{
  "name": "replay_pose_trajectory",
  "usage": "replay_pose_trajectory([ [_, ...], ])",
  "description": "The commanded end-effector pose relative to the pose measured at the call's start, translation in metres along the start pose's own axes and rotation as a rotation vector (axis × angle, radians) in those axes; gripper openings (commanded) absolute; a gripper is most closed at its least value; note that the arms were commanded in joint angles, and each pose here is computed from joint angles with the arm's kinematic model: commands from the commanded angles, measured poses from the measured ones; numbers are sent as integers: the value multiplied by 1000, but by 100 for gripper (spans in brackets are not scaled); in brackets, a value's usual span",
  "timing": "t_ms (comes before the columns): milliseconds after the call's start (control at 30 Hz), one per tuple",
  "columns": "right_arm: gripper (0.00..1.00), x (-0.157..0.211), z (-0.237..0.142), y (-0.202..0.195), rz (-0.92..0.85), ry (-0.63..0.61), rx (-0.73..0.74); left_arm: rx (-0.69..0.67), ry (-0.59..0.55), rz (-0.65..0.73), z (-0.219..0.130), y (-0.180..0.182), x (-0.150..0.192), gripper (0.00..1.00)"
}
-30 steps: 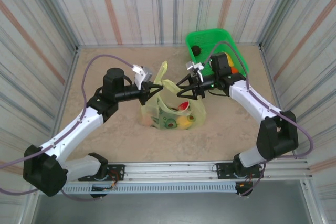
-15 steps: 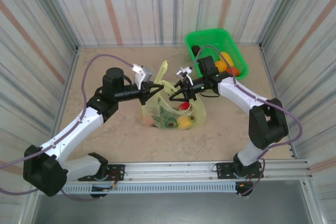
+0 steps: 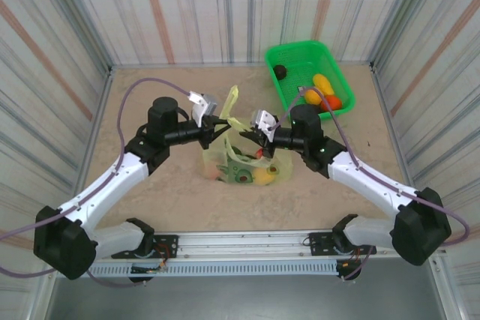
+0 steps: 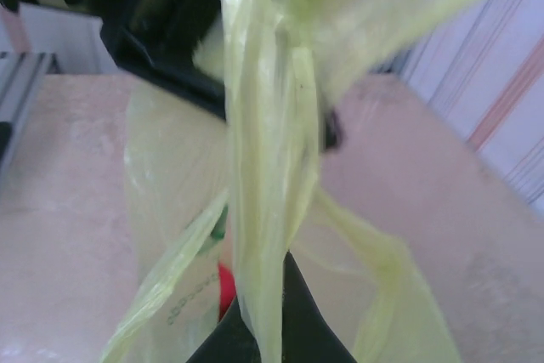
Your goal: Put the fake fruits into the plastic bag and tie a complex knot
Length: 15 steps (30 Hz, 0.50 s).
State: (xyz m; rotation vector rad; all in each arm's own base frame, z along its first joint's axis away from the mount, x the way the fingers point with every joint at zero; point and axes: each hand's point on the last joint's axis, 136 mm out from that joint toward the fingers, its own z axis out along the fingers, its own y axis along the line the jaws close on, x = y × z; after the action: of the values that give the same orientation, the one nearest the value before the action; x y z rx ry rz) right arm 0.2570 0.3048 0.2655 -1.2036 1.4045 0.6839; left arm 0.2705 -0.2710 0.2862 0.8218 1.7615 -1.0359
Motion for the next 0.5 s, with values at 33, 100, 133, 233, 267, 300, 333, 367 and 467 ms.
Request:
replay_pose_trajectory([
  [33, 0, -18, -5, -18, -136, -44, 141, 18, 17, -49, 3, -1, -3, 0],
  [100, 0, -20, -3, -19, -159, -32, 154, 58, 23, -45, 4, -8, -4, 0],
  [133, 0, -19, -1, -20, -167, -13, 154, 74, 25, -37, 5, -12, -4, 0],
  [233, 0, -13, 4, -23, -178, 27, 144, 115, 29, -21, 4, -21, -5, 0],
  [267, 0, -12, 6, -22, -177, 37, 131, 122, 26, -18, 4, -22, -6, 3],
  [300, 0, -11, 9, -20, -178, 44, 111, 124, 22, -16, 4, -23, -6, 6],
  [333, 0, -10, 10, -18, -176, 45, 97, 127, 16, -13, 3, -24, -8, 9],
  [367, 0, -10, 11, -16, -175, 41, 85, 130, 15, -12, 3, -24, -8, 13],
  [467, 0, -12, 14, -12, -171, 33, 59, 154, 11, -10, 4, -28, -9, 25],
])
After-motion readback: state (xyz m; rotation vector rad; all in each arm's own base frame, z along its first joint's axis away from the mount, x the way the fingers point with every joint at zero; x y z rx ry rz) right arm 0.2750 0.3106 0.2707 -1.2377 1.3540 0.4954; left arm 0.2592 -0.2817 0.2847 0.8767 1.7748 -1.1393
